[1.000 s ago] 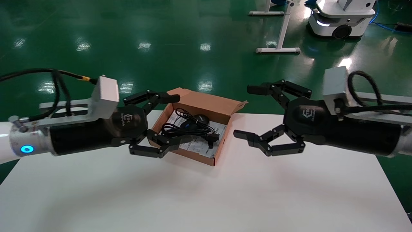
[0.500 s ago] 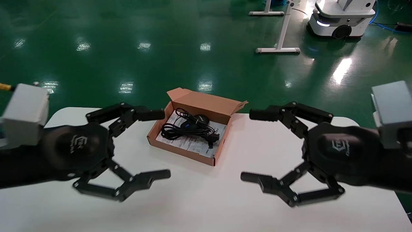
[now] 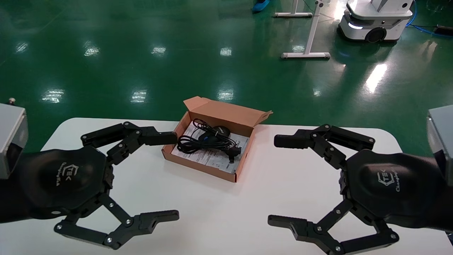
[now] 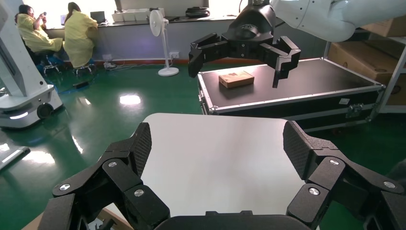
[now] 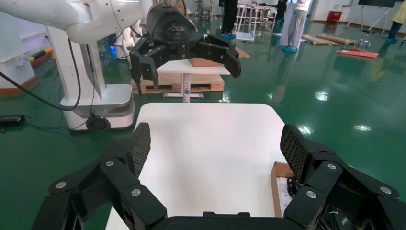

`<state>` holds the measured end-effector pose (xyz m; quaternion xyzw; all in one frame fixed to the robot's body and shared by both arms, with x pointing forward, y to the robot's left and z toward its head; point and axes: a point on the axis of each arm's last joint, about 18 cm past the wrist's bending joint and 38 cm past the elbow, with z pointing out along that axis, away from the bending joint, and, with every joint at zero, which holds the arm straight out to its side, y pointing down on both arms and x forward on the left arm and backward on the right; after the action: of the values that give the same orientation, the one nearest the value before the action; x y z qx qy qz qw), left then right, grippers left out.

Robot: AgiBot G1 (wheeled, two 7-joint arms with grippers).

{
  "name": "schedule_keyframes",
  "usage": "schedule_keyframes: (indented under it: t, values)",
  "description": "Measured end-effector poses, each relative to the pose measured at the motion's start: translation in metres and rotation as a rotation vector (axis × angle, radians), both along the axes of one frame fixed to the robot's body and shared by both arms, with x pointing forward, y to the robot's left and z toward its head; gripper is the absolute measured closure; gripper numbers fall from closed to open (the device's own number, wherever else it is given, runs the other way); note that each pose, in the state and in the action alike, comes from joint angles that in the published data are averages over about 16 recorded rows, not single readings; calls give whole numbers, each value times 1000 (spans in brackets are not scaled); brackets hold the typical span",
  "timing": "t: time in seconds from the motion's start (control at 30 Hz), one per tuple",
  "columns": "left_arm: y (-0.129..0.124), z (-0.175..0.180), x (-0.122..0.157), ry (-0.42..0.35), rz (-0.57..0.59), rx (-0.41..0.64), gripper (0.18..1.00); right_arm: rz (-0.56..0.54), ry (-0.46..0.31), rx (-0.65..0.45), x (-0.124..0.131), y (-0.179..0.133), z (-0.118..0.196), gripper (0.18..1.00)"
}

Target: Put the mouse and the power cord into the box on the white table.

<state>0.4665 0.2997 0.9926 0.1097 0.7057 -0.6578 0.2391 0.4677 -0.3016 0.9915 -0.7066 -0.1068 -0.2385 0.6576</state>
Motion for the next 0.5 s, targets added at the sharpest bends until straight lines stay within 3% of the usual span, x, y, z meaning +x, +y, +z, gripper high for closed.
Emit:
schedule_keyframes:
  t: [0.5]
  values:
    - [0,0,6,3,12,-5,184,-10,-2,6,6,0,0,178]
